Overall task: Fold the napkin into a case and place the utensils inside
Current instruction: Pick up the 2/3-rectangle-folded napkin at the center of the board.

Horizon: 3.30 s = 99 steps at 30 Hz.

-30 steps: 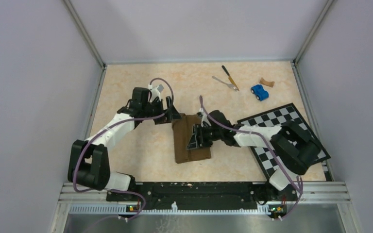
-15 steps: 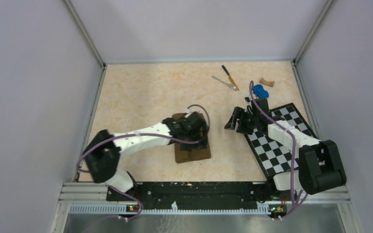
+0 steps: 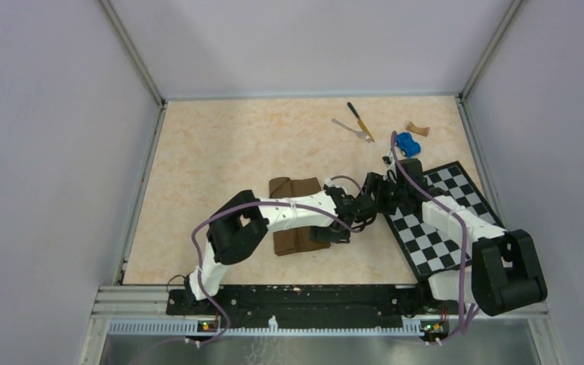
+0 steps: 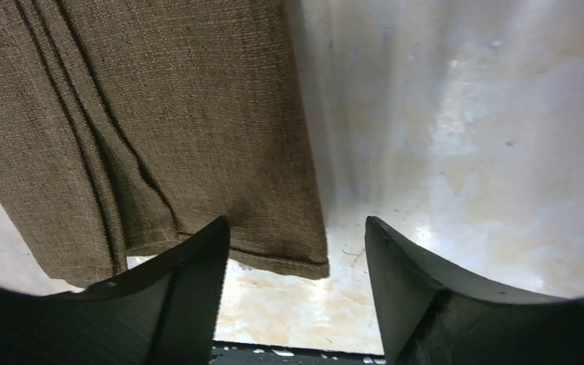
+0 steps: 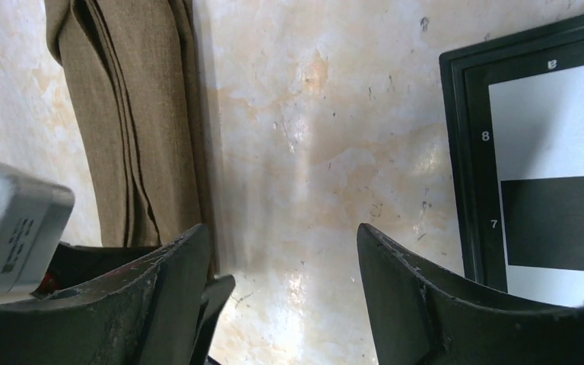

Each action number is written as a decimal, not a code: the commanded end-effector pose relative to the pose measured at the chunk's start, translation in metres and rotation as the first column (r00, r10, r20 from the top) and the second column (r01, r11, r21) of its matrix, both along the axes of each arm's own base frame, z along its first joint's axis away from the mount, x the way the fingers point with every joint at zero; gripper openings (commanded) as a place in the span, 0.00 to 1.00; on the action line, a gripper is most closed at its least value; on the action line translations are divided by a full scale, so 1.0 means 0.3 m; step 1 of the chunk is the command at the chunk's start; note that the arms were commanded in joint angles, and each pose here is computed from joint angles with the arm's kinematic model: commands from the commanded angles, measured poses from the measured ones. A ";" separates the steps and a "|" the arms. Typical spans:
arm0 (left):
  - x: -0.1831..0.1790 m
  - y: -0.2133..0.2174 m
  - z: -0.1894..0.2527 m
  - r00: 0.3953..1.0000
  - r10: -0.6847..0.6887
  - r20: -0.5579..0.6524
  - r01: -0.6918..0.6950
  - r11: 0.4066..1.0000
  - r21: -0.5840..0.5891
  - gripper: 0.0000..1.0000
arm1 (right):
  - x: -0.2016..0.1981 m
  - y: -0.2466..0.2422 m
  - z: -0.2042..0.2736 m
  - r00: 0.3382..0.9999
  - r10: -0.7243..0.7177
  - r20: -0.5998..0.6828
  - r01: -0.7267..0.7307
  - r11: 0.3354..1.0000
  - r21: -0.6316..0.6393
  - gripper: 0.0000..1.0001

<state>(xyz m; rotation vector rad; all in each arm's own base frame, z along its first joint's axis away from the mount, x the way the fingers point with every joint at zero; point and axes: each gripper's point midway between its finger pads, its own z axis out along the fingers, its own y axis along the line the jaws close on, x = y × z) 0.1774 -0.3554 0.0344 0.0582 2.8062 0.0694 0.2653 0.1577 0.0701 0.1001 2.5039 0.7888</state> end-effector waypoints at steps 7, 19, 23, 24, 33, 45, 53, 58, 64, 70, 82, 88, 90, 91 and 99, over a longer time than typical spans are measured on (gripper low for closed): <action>-0.021 0.081 -0.069 0.999 0.038 -0.007 -0.037 0.988 0.148 0.46 | -0.013 0.034 0.013 0.996 0.068 0.052 -0.071 0.995 0.066 0.69; -0.010 0.078 0.084 0.994 -0.058 0.098 0.066 0.995 -0.079 0.02 | 0.007 0.207 0.051 0.987 0.155 0.029 -0.154 0.903 0.400 0.79; -0.017 0.104 0.109 0.993 -0.063 0.101 0.072 0.994 -0.085 0.00 | 0.030 0.276 0.044 0.986 0.168 0.008 -0.154 0.880 0.450 0.80; -0.019 0.107 0.113 0.993 -0.065 0.101 0.075 0.993 -0.090 0.00 | 0.034 0.295 0.047 0.985 0.172 0.007 -0.156 0.874 0.461 0.80; -0.023 0.142 0.157 0.992 -0.054 0.116 0.067 0.992 -0.110 0.00 | 0.045 0.393 0.011 0.982 0.187 -0.036 -0.141 0.841 0.522 0.78; -0.016 0.136 0.187 0.990 -0.069 0.120 0.084 0.989 -0.124 0.00 | -0.022 0.455 -0.035 0.978 0.193 -0.084 -0.114 0.822 0.558 0.82; -0.013 0.176 0.218 0.990 -0.050 0.131 0.066 0.991 -0.117 0.00 | -0.025 0.452 -0.050 0.978 0.191 -0.086 -0.117 0.836 0.537 0.83; 0.003 0.209 0.254 0.987 -0.031 0.158 0.056 0.987 -0.154 0.00 | -0.026 0.453 -0.050 0.977 0.194 -0.084 -0.120 0.836 0.536 0.83; 0.023 0.235 0.280 0.985 -0.030 0.170 0.058 0.984 -0.166 0.00 | -0.014 0.463 -0.031 0.977 0.198 -0.073 -0.127 0.828 0.546 0.84; 0.032 0.252 0.293 0.984 -0.022 0.175 0.052 0.984 -0.168 0.00 | -0.010 0.469 -0.023 0.977 0.204 -0.070 -0.133 0.824 0.551 0.84; 0.017 0.218 0.270 0.988 -0.063 0.141 0.090 0.977 -0.193 0.00 | -0.008 0.469 -0.025 0.977 0.204 -0.069 -0.134 0.826 0.547 0.85; 0.002 0.183 0.237 0.989 -0.108 0.102 0.127 0.970 -0.209 0.00 | -0.005 0.464 -0.025 0.978 0.199 -0.065 -0.134 0.834 0.535 0.85; -0.003 0.178 0.225 0.989 -0.115 0.091 0.132 0.969 -0.208 0.00 | -0.006 0.463 -0.026 0.978 0.200 -0.063 -0.137 0.838 0.528 0.85; -0.004 0.178 0.221 0.989 -0.116 0.088 0.132 0.969 -0.208 0.00 | -0.005 0.463 -0.025 0.978 0.200 -0.063 -0.138 0.839 0.526 0.85; -0.009 0.192 0.210 0.990 -0.113 0.090 0.130 0.969 -0.208 0.00 | -0.006 0.459 -0.032 0.978 0.199 -0.067 -0.137 0.845 0.517 0.86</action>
